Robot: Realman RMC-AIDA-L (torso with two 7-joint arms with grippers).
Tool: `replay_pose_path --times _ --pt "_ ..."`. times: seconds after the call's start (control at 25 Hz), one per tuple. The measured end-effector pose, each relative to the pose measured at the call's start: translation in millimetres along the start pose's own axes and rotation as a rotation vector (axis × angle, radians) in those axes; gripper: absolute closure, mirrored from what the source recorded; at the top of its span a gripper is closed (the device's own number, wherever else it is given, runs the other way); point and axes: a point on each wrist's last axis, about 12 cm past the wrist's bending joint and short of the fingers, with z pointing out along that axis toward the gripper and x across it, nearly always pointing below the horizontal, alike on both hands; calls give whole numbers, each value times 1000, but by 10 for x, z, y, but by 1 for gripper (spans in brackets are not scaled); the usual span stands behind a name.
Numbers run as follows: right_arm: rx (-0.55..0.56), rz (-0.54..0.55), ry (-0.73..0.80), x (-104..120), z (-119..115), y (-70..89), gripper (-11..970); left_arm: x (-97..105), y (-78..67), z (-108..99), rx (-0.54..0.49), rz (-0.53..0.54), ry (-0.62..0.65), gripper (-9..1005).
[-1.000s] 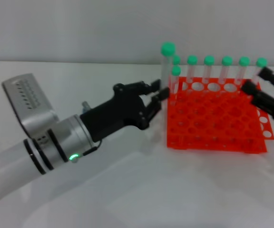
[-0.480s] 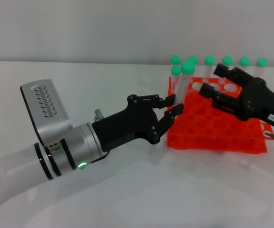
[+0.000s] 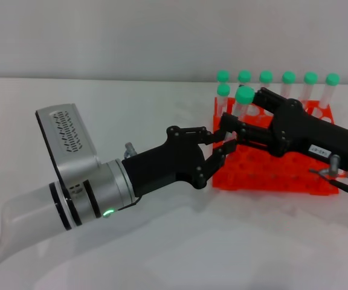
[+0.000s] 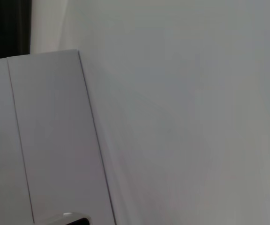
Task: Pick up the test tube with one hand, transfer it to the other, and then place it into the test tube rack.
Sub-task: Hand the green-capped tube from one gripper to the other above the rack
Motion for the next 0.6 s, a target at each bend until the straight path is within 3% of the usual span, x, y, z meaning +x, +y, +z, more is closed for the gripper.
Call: replay_pose_path --times 0.28,0.6 --pt "12 9 12 12 44 -17 110 -10 -39 19 7 5 -12 792" --pt "22 10 11 14 -12 -24 376 23 -84 42 -11 -8 -2 791"
